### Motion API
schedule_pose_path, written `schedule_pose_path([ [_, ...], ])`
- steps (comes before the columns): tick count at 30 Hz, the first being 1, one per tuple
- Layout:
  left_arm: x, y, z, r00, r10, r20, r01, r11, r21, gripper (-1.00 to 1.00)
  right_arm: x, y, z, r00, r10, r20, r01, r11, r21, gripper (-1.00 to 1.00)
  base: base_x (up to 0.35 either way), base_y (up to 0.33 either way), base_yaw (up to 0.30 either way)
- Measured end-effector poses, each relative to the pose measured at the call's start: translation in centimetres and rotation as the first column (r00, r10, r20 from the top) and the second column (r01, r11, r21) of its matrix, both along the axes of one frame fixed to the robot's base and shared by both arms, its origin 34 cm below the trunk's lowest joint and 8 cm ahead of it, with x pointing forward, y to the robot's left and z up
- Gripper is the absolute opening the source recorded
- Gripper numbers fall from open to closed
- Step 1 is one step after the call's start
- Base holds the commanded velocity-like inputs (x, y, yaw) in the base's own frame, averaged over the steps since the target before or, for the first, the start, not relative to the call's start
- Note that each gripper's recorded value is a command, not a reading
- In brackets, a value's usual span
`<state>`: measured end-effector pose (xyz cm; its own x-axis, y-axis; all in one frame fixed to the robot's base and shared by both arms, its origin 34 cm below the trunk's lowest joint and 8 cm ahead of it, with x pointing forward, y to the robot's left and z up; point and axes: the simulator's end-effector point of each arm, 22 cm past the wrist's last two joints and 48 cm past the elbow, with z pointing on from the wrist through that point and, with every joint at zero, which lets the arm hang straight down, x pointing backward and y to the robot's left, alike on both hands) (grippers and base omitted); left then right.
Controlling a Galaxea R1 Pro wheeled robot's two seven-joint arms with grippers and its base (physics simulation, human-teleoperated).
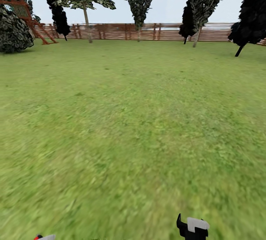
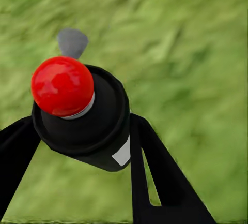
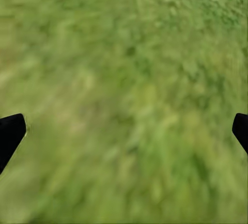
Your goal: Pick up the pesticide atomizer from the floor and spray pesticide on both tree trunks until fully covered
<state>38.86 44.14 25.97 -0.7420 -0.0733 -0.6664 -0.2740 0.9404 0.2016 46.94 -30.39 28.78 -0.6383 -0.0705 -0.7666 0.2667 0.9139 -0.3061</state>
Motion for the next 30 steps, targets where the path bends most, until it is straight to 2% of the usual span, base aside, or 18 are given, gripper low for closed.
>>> schedule_pose_path([
  [30,-0.42,-0.12,-0.40,1.000,-0.002,-0.014,0.002,1.000,-0.002,-1.00,-0.35,0.01,-0.43,1.000,0.000,-0.012,0.000,1.000,0.000,1.00,0.000,0.000,0.282],
])
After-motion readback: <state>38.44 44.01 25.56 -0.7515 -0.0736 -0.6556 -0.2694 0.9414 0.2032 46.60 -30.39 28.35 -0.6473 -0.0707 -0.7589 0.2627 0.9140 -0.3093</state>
